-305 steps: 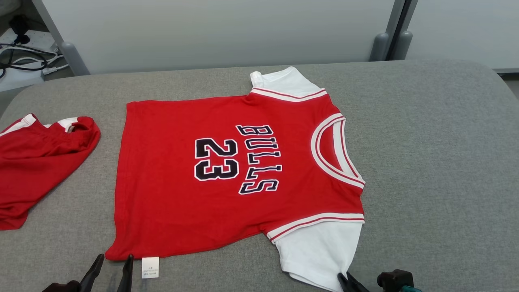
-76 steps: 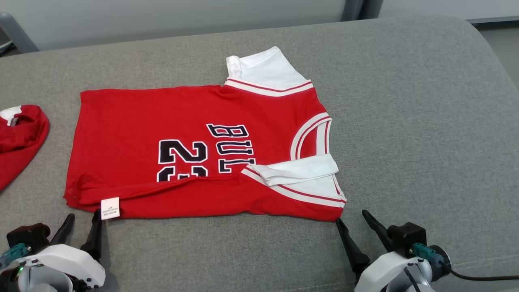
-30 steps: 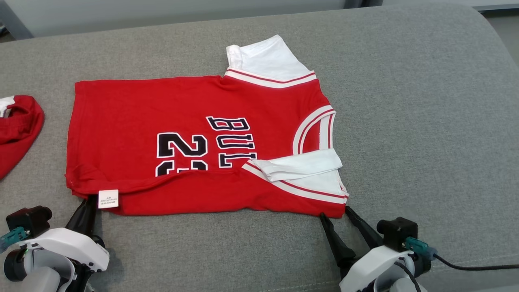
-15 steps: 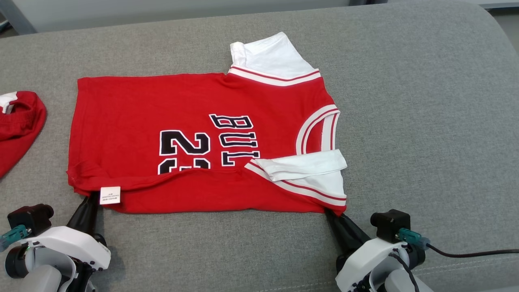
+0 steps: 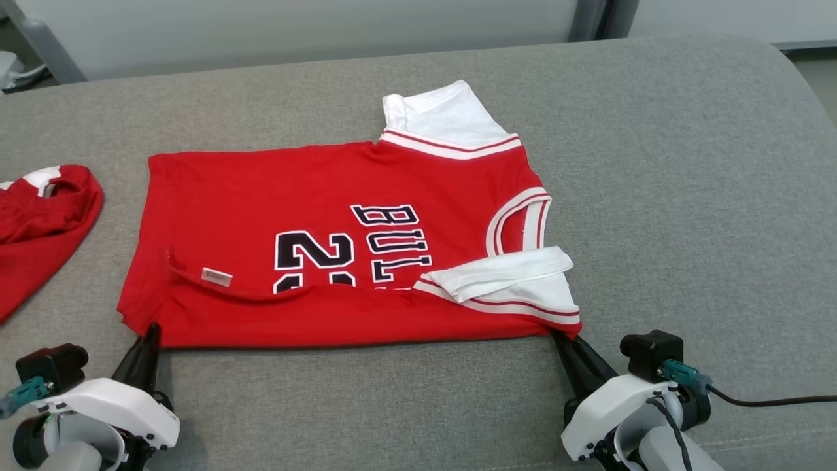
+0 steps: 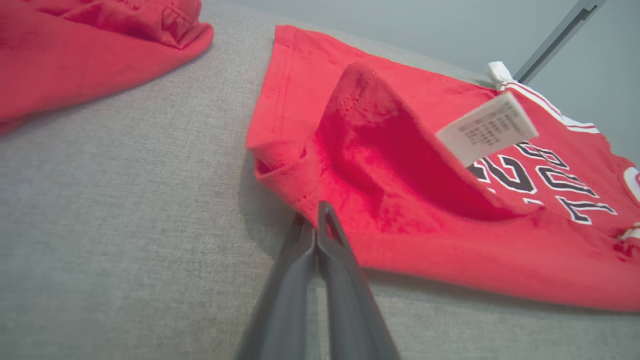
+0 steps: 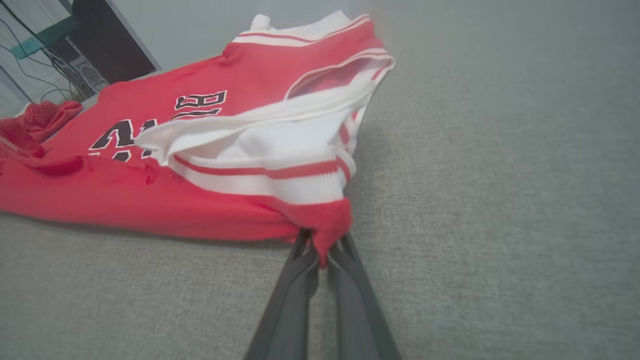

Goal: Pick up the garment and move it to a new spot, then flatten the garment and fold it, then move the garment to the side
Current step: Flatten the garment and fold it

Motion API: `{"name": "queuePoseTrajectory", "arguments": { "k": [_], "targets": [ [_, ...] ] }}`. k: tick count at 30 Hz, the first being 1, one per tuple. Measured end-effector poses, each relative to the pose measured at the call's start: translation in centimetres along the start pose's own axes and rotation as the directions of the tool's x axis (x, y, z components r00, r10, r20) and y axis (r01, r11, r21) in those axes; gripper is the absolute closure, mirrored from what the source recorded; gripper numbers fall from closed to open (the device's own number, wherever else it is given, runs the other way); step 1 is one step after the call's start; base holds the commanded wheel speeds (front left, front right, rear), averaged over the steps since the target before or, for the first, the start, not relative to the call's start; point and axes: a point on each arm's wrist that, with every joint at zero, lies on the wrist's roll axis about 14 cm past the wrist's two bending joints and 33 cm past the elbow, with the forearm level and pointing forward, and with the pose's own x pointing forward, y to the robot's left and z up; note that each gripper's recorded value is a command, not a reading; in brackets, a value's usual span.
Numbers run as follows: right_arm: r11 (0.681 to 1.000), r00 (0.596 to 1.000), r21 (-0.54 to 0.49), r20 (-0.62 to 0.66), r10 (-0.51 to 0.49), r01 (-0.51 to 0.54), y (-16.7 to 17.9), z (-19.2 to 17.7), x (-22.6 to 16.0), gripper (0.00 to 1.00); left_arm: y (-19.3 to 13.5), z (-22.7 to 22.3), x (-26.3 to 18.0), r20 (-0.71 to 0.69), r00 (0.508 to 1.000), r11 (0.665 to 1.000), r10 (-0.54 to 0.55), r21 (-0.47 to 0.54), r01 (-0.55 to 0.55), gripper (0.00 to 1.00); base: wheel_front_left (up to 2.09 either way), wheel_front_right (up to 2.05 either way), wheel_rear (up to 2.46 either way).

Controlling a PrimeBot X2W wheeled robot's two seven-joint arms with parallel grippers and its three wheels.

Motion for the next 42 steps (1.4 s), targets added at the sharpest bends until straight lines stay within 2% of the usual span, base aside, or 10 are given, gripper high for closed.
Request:
{"name": "queuePoseTrajectory", "arguments": {
  "k": [11, 20, 36, 42],
  "targets": [
    [0.999, 1.0, -0.032, -0.015, -0.016, 0.015, -0.2, 0.1, -0.1, 1.0, 0.2, -1.5, -3.3, 0.012, 0.999, 0.997, 0.037, -0.064, -0.036, 1.0, 0.0, 0.0, 0.0],
    [1.0, 0.998, -0.013, -0.064, -0.026, 0.025, 0.0, -1.8, -1.7, 1.0, 0.7, -3.0, -5.4, 0.003, 0.998, 0.994, 0.07, -0.079, -0.07, 1.0, 0.0, 0.0, 0.0],
    [0.999, 0.995, -0.005, -0.09, -0.039, 0.039, 0.4, -2.5, -4.8, 1.0, 0.7, -2.8, -5.5, 0.01, 0.996, 0.996, 0.086, -0.036, -0.086, 1.0, 0.0, 0.0, 0.0],
    [0.999, 0.996, -0.007, -0.085, -0.037, 0.037, 0.5, -2.3, -5.3, 1.0, 0.8, -3.5, -5.8, -0.003, 0.995, 0.994, 0.1, -0.049, -0.1, 1.0, 0.0, 0.0, 0.0]
  ]
}}
